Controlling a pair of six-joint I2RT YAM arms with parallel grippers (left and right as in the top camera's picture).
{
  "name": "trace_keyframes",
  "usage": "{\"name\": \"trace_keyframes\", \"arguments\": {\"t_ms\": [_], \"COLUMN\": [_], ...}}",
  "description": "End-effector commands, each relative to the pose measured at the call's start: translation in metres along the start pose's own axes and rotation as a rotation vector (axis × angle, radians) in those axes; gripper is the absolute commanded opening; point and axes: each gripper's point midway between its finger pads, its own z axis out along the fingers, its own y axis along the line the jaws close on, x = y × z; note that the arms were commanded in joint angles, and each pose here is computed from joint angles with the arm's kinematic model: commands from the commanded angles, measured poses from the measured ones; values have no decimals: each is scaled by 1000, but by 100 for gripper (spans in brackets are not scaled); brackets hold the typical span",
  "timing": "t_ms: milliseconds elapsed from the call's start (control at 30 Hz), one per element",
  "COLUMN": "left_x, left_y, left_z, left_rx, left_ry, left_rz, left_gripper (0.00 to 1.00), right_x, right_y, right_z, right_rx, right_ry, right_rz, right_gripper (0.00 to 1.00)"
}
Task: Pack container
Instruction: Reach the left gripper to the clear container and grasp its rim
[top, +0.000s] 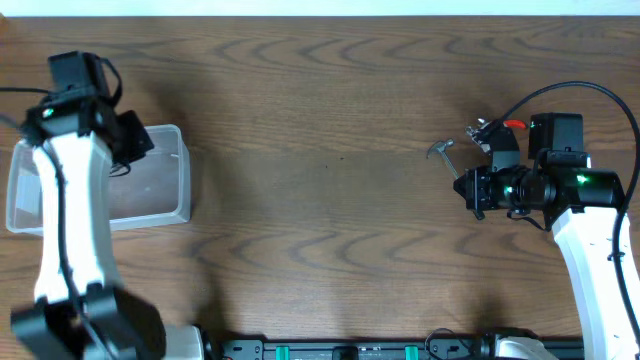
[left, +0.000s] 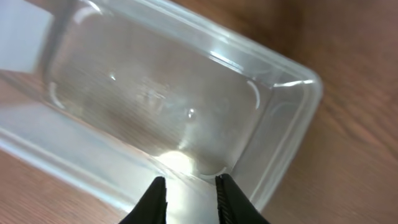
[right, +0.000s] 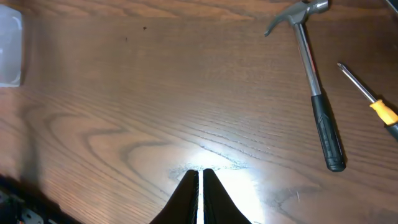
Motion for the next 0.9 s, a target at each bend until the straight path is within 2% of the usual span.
{"name": "trace_keyframes", "arguments": {"t_ms": [0,167,333,567,867], "left_x": [5,26,48,77,129], "left_y": [-6,-22,-65,-142,-229], "left_z": [28,66,80,60,33], "left_rx": [-20,-4,167,412,520], "left_ry": [79,225,344,408,390], "left_rz": [6,39,51,185,445], "left_gripper": [14,14,13,12,13], "right_x": [-5,-4,-4,-4,-7], "right_y": [3,3,3,3,3], "right_z": [-5,-5,-5,-5,-5], "right_rx": [-12,-13,-13,-12,-12], "right_ry": [-17,-14,-13,-15,-24], "right_rz": [-18,-17,-16,-17,-22], "right_gripper": [7,7,7,8,8]}}
